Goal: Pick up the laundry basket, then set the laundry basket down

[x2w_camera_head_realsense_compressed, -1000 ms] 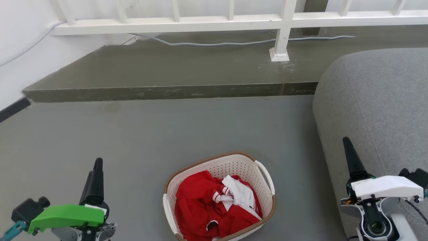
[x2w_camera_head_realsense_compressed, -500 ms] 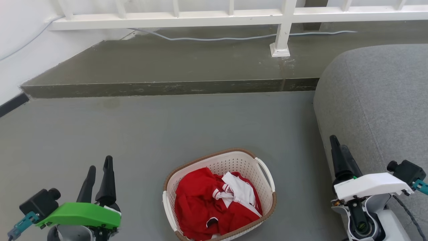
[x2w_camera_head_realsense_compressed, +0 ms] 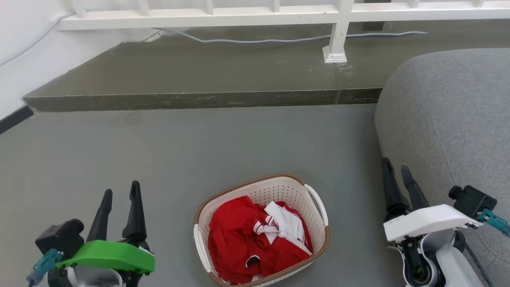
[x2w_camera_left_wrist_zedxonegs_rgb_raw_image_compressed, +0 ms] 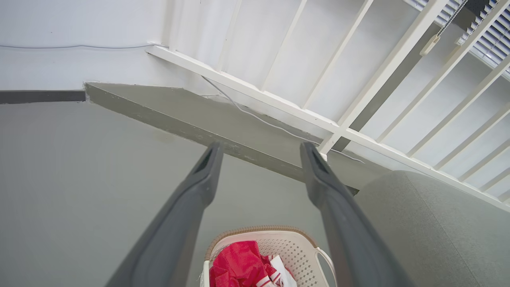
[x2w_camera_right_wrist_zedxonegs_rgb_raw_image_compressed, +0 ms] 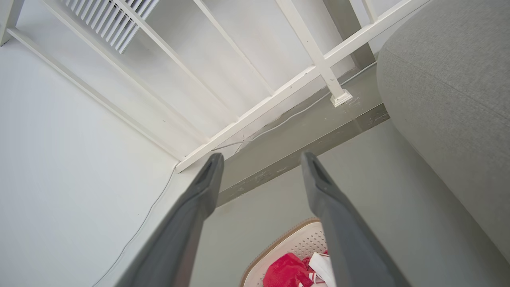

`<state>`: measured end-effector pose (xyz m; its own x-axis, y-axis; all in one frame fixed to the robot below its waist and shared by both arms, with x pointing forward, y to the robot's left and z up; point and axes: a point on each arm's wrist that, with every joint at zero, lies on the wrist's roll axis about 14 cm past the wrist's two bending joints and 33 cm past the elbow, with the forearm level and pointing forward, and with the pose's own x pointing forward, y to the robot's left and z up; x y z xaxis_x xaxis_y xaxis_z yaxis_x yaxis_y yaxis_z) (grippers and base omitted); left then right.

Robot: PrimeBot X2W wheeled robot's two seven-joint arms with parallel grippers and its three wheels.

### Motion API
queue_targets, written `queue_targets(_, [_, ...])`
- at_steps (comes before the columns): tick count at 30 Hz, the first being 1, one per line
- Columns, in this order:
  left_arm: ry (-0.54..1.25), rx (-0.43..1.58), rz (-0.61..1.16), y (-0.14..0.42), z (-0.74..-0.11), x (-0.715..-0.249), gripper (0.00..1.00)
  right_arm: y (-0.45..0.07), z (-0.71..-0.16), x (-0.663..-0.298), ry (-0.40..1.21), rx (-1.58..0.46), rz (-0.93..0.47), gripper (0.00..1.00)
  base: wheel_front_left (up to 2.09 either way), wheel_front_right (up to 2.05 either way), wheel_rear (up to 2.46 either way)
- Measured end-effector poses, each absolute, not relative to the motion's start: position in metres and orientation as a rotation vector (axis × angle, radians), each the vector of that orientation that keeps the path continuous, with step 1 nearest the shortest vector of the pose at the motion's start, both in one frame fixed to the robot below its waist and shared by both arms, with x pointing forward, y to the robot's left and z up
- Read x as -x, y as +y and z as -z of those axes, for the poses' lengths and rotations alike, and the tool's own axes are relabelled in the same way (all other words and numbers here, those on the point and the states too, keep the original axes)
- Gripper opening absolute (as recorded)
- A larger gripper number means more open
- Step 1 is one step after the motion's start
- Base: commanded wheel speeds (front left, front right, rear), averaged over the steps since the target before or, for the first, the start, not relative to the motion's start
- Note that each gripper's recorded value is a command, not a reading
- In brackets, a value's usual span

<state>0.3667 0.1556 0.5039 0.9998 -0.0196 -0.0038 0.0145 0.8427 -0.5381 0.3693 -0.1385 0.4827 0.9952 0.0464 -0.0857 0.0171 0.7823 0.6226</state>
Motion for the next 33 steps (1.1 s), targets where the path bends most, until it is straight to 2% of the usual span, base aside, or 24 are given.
queue_targets(33, [-0.098,0.115,0.056,0.139,-0.516,-0.357,1.00,-0.106,-0.518,-0.369,-0.080,-0.249,-0.119,1.00,0.00,0.00,0.00])
